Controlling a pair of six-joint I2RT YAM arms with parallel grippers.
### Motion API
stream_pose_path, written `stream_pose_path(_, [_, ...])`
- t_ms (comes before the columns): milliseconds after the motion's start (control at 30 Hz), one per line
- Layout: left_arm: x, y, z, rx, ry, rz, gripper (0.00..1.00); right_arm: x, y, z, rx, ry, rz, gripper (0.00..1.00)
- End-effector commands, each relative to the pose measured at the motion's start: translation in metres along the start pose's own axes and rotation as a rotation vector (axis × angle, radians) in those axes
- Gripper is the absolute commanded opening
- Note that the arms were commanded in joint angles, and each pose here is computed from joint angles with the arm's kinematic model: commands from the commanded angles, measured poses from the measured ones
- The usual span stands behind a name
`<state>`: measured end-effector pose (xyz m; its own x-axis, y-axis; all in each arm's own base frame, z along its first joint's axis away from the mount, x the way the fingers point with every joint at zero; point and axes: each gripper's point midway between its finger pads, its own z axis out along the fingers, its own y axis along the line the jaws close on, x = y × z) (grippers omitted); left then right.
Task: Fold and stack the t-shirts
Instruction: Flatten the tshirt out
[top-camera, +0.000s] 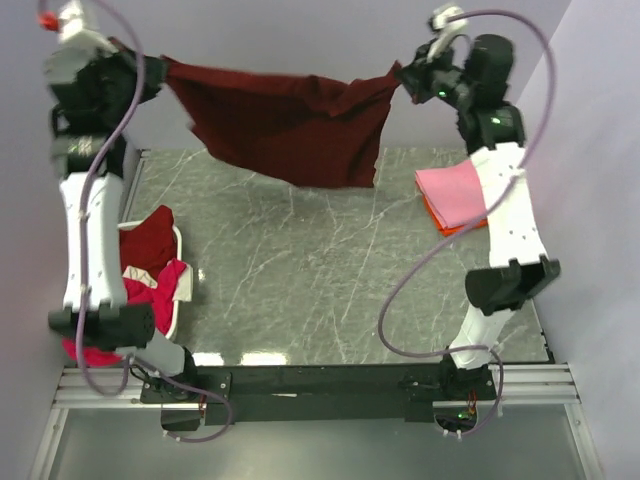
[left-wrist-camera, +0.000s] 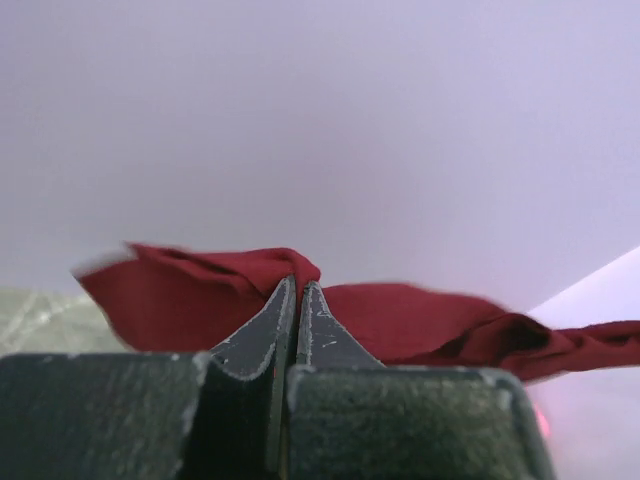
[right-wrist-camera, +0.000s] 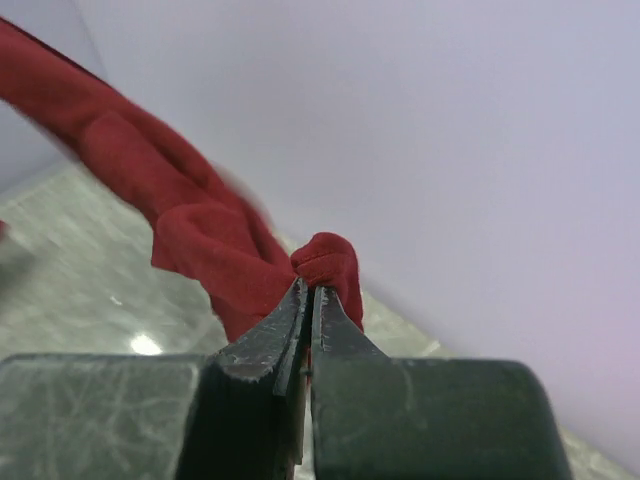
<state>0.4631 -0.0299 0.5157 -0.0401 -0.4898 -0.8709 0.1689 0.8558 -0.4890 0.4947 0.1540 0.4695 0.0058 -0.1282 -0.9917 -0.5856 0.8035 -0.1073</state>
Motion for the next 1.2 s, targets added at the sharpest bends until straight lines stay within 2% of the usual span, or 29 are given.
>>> stream_pose_path(0, [-0.049, -0.060, -0.078, 0.173, -0.125, 0.044, 0.00, -0.092, 0.030, -0.076, -0.075, -0.225, -0.011, 0.00])
stream_pose_path(33, [-0.062, -0.079, -0.112, 0.211, -0.186, 0.072, 0.00, -0.105, 0.035, -0.105, -0.067, -0.255, -0.035, 0.00])
stream_pose_path(67, [-0.036, -0.064, -0.111, 0.188, -0.130, 0.055, 0.00, -0.102, 0.040, -0.114, -0.076, -0.259, -0.053, 0.00])
stream_pose_path(100, [-0.026, -0.064, -0.121, 0.192, -0.117, 0.059, 0.00, -0.067, 0.043, -0.110, -0.107, -0.190, -0.028, 0.00])
stream_pose_path(167, [0.017, -0.055, -0.147, 0.201, -0.045, 0.050, 0.00, -0.050, 0.055, -0.138, -0.113, -0.163, -0.109, 0.00])
stream_pose_path(200, [0.034, -0.052, -0.156, 0.208, -0.015, 0.048, 0.00, -0.003, 0.058, -0.133, -0.137, -0.074, -0.073, 0.00])
stream_pose_path(233, [0.044, -0.060, -0.181, 0.247, -0.012, 0.057, 0.00, 0.007, 0.065, -0.150, -0.131, -0.061, -0.093, 0.00])
stream_pose_path(267, [0.084, -0.042, -0.182, 0.228, 0.080, 0.020, 0.00, 0.039, 0.072, -0.155, -0.154, 0.011, -0.065, 0.00])
stream_pose_path(300, [0.102, -0.040, -0.190, 0.244, 0.122, 0.012, 0.00, 0.093, 0.079, -0.156, -0.200, 0.113, -0.067, 0.00])
stream_pose_path(333, [0.133, -0.039, -0.207, 0.281, 0.190, -0.003, 0.00, 0.115, 0.090, -0.168, -0.224, 0.162, -0.082, 0.00])
stream_pose_path(367, [0.150, -0.038, -0.216, 0.304, 0.236, -0.012, 0.00, 0.178, 0.104, -0.181, -0.286, 0.308, -0.071, 0.00])
stream_pose_path(433, [0.197, -0.041, -0.247, 0.414, 0.365, -0.017, 0.00, 0.233, 0.111, -0.210, -0.285, 0.469, -0.111, 0.00])
stream_pose_path(467, [0.211, -0.041, -0.257, 0.443, 0.400, -0.024, 0.00, 0.280, 0.122, -0.232, -0.316, 0.601, -0.099, 0.00])
stream_pose_path(533, [0.248, -0.039, -0.283, 0.509, 0.515, -0.048, 0.00, 0.307, 0.116, -0.264, -0.235, 0.683, -0.133, 0.00])
stream_pose_path(567, [0.263, -0.040, -0.292, 0.553, 0.575, -0.079, 0.01, 0.335, 0.116, -0.287, -0.216, 0.781, -0.142, 0.00])
stream_pose_path(633, [0.296, -0.039, -0.305, 0.611, 0.680, -0.194, 0.01, 0.345, 0.114, -0.315, -0.152, 0.831, -0.192, 0.01])
stream_pose_path(667, [0.304, -0.043, -0.314, 0.660, 0.721, -0.223, 0.01, 0.356, 0.109, -0.331, -0.101, 0.906, -0.202, 0.17])
stream_pose_path(733, [0.317, -0.040, -0.317, 0.654, 0.755, -0.258, 0.01, 0.356, 0.098, -0.343, -0.010, 0.938, -0.238, 0.34])
stream_pose_path(767, [0.318, -0.041, -0.318, 0.657, 0.761, -0.263, 0.25, 0.353, 0.092, -0.343, 0.036, 0.934, -0.235, 0.51])
stream_pose_path(833, [0.313, -0.052, -0.324, 0.701, 0.774, -0.227, 0.53, 0.348, 0.084, -0.341, 0.080, 0.935, -0.229, 0.60])
stream_pose_path(867, [0.312, -0.053, -0.326, 0.694, 0.787, -0.221, 0.70, 0.335, 0.079, -0.332, 0.098, 0.894, -0.222, 0.62])
stream_pose_path(967, [0.290, -0.057, -0.312, 0.656, 0.703, -0.117, 0.79, 0.319, 0.077, -0.299, 0.033, 0.812, -0.133, 0.63])
stream_pose_path(1000, [0.283, -0.057, -0.303, 0.626, 0.676, -0.113, 0.79, 0.316, 0.078, -0.289, -0.001, 0.790, -0.107, 0.63])
stream_pose_path(1033, [0.275, -0.048, -0.281, 0.529, 0.628, -0.102, 0.79, 0.320, 0.087, -0.269, -0.102, 0.757, -0.025, 0.63])
stream_pose_path(1100, [0.268, -0.038, -0.256, 0.431, 0.595, -0.116, 0.77, 0.305, 0.085, -0.234, -0.159, 0.674, 0.052, 0.63])
stream_pose_path(1133, [0.271, -0.020, -0.232, 0.317, 0.588, -0.126, 0.77, 0.318, 0.084, -0.215, -0.200, 0.698, 0.143, 0.62])
stream_pose_path(1167, [0.274, -0.012, -0.219, 0.271, 0.588, -0.142, 0.74, 0.302, 0.077, -0.189, -0.192, 0.655, 0.177, 0.60])
